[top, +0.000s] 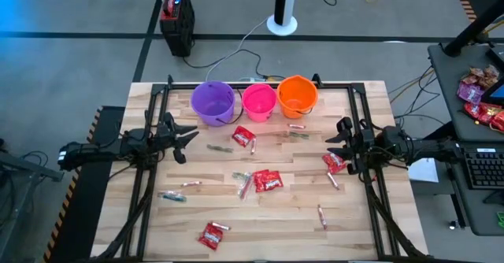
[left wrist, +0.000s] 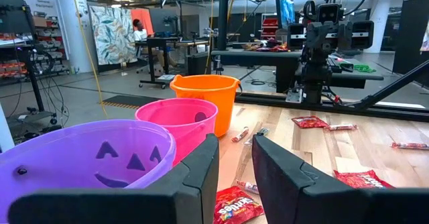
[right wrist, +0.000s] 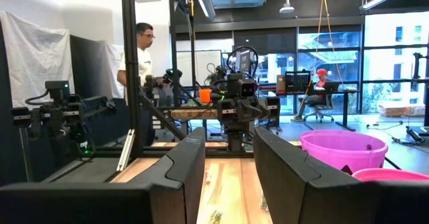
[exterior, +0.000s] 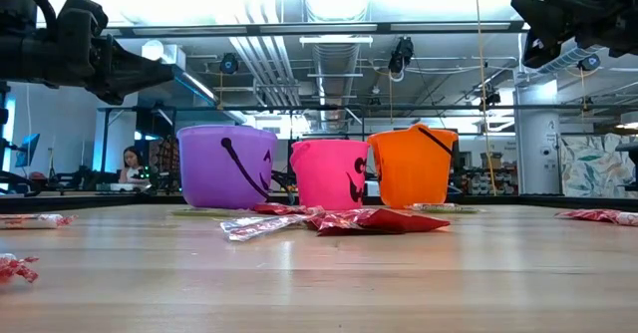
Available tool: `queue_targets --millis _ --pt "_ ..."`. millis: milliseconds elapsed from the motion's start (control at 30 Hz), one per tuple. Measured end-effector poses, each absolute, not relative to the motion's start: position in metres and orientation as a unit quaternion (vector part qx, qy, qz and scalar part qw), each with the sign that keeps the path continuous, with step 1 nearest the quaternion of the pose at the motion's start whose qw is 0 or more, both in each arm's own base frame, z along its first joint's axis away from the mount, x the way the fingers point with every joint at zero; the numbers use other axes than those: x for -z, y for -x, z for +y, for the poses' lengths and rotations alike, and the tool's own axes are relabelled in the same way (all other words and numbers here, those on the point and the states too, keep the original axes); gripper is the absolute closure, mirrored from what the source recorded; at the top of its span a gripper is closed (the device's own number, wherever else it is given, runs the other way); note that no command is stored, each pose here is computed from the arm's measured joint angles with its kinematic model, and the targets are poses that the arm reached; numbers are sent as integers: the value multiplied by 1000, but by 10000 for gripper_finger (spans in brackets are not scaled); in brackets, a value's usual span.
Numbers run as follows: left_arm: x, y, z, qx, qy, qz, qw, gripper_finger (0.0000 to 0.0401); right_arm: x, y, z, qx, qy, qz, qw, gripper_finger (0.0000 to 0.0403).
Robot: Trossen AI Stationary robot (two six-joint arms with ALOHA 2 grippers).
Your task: Sort candy by brand, put in halloween buckets
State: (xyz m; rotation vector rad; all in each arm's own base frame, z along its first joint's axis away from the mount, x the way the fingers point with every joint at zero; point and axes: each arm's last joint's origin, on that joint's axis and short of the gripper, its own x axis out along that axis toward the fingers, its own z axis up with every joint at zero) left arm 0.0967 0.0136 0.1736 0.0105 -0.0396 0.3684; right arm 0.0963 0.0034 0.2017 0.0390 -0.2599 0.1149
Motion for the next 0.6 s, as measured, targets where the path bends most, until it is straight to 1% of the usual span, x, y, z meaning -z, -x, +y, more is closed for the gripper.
queue_targets --millis 433,567,600 --pt "-174 -97 14 -184 -5 -20 983 326 -202 -96 3 -59 -29 -129 990 284" --pt "-174 -97 14 -183 -5 -20 983 326 -203 -96 3 -77 -182 -128 972 284" --pt "-174 -97 14 -183 -5 -20 983 326 -204 -96 3 -73 -201 -132 968 284"
